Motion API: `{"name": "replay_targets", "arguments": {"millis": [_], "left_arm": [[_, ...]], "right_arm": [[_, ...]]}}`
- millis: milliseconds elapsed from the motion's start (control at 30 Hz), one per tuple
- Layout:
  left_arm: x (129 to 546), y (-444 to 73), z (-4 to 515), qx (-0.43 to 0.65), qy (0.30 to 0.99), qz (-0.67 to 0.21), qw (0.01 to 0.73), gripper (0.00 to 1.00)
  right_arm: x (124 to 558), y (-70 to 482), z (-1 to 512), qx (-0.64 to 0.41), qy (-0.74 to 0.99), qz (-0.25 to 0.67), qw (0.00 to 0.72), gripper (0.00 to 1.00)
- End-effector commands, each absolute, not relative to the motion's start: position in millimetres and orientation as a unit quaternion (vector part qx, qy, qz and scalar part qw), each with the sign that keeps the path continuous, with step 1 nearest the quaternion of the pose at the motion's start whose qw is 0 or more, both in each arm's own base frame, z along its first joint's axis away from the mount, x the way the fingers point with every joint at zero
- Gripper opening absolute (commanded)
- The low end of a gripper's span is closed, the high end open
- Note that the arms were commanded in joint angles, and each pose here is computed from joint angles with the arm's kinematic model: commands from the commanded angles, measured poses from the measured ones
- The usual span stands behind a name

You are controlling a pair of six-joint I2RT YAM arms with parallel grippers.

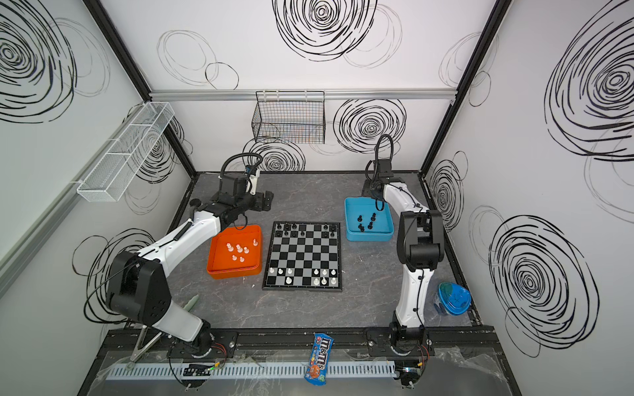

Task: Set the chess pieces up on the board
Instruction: 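Raise the right gripper over the cyan tray while the left moves above the orange tray, then lower the right gripper and grasp a black chess piece in the cyan tray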

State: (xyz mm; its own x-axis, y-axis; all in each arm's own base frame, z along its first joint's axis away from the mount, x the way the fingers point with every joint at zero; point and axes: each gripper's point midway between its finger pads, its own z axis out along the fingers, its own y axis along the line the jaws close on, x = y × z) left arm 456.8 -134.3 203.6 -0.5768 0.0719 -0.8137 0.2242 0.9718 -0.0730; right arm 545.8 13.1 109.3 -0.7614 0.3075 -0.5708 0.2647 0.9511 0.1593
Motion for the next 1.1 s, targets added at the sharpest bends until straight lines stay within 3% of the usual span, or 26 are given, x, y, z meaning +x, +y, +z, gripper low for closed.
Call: {"name": "replay_targets", "arguments": {"millis": [0, 533, 1067], "left_arm": [[462.5, -138.2, 206.4, 0.082, 0.885, -0.096, 0.449, 0.96], [465.7, -132.0, 203.3, 0.063, 0.889, -0.115, 0.438, 0.96], [464.7, -130.3, 203.2, 0.062, 0.89, -0.114, 0.438, 0.96]], "right_arm": [[525.2, 7.6, 90.1, 0.17, 0.955, 0.007, 0.241, 0.58], [497.0, 12.4, 78.2, 0.171, 0.958, 0.004, 0.23, 0.47], [480.3, 6.9, 73.8, 0.181, 0.958, -0.006, 0.222, 0.42]]}}
